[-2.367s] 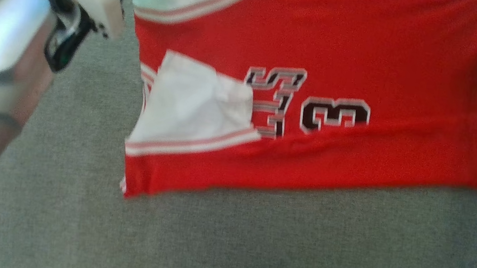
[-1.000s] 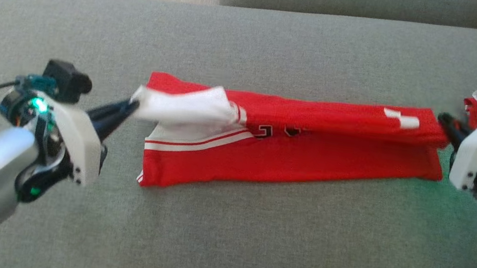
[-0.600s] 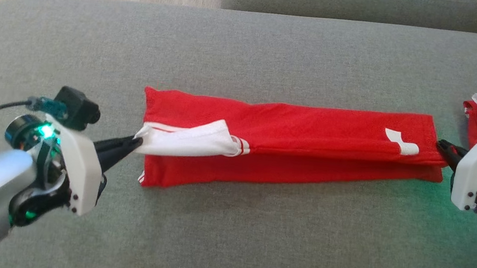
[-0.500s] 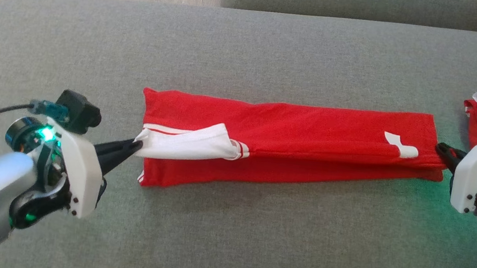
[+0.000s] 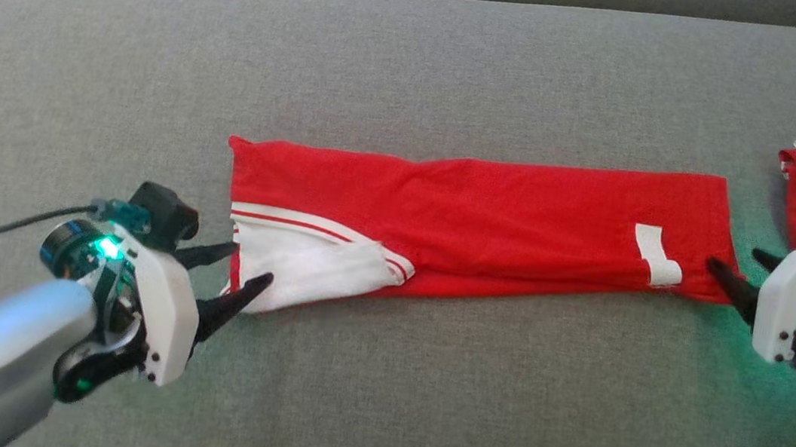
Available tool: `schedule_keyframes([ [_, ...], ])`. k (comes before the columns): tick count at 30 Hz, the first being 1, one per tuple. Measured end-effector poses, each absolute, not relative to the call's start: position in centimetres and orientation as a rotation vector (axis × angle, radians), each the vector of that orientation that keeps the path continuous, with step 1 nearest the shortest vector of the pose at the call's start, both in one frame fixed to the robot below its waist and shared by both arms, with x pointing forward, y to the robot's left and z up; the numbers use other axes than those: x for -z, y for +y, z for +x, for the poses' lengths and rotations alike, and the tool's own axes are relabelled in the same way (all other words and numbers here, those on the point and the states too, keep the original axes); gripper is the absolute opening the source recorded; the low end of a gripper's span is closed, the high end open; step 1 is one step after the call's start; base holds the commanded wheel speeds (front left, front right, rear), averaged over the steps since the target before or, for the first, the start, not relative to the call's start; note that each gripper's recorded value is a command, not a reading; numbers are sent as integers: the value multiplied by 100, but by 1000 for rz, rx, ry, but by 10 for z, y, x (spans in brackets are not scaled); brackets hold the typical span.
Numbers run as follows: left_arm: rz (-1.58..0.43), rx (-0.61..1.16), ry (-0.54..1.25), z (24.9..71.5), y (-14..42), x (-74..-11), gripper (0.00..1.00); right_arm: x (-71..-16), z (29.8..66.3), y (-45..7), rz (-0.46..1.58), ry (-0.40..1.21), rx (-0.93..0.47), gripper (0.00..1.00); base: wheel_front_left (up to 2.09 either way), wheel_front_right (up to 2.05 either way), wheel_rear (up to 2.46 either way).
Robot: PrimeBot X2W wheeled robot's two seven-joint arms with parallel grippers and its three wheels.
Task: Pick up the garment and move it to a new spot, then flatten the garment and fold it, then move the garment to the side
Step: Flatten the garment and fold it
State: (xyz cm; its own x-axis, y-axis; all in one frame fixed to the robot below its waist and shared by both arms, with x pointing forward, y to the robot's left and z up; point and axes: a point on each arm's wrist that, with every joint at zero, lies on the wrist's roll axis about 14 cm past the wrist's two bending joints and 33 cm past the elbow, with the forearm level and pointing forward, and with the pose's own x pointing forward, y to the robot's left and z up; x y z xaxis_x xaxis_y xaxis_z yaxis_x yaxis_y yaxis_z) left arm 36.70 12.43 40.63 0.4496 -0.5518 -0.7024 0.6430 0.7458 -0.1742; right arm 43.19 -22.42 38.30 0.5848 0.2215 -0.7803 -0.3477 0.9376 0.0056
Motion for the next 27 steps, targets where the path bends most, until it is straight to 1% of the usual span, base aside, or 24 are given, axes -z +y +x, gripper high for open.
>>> schedule_keyframes([
  [2,118,712,785,374,125,-408,100,-390,438,-226,-108,846,-311,100,0,0,0],
  [5,74,631,652,400,127,-429,100,-412,453,-230,-20,745,-268,100,0,0,0],
  [9,-61,496,421,439,134,-475,100,-459,481,-236,83,531,-211,100,0,0,0],
  [12,-139,410,246,457,142,-511,100,-491,495,-231,179,369,-188,100,0,0,0],
  [14,-177,379,176,459,144,-524,100,-507,499,-224,197,275,-194,100,0,0,0],
  [18,-267,301,99,457,151,-539,100,-542,504,-213,244,86,-194,100,0,0,0],
  [21,-310,243,-31,458,161,-572,100,-551,501,-201,251,29,-203,100,0,0,0],
  [22,-310,243,-31,458,161,-572,100,-551,501,-201,251,29,-203,100,0,0,0],
  [24,-304,214,-98,453,165,-584,100,-551,496,-192,244,12,-210,100,0,0,0],
  [27,-340,142,-116,438,172,-572,100,-555,486,-190,269,-48,-181,100,0,0,0],
])
